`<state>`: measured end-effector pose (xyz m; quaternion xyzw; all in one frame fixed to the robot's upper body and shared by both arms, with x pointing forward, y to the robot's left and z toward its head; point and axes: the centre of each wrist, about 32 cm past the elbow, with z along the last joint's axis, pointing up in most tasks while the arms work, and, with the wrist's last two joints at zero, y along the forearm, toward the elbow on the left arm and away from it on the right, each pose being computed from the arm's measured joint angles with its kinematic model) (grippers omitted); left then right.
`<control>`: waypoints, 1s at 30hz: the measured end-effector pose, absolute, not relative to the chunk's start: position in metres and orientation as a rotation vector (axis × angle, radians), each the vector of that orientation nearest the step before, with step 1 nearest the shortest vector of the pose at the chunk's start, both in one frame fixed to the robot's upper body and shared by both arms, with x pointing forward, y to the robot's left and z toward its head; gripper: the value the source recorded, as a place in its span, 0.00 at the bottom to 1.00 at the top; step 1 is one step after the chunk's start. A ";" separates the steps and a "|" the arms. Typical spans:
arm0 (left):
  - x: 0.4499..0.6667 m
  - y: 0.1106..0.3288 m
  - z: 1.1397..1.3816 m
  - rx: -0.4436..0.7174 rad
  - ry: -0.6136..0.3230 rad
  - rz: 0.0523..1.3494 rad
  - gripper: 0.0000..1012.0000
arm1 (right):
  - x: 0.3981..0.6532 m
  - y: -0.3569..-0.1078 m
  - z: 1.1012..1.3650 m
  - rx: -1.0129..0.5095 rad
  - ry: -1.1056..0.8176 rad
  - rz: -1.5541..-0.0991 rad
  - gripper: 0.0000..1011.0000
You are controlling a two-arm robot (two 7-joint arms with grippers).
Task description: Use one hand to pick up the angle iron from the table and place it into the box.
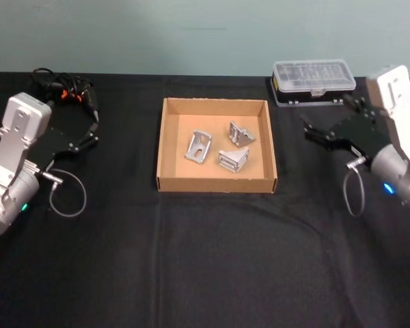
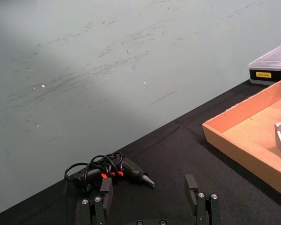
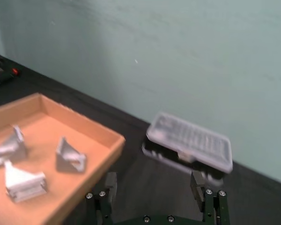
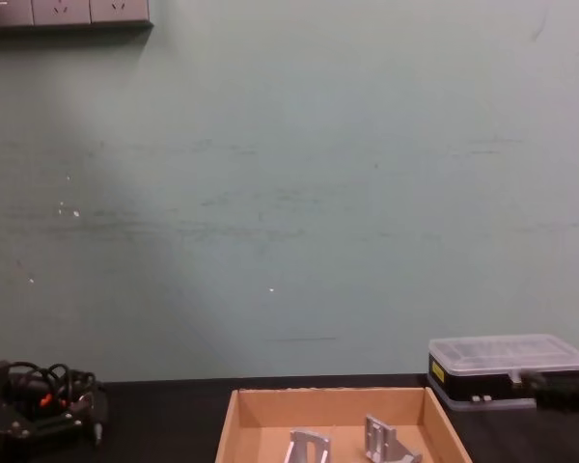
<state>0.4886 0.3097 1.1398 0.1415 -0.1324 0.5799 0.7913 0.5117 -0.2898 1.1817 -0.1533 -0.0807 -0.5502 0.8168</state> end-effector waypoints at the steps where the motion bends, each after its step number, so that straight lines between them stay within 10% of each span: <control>1: 0.489 0.310 1.140 0.304 -0.285 1.248 0.99 | 0.511 -0.294 1.176 -0.337 -0.156 -1.185 0.99; 30: 0.489 0.310 1.140 0.304 -0.285 1.248 0.99 | 0.510 -0.300 1.165 -0.347 -0.116 -1.207 0.99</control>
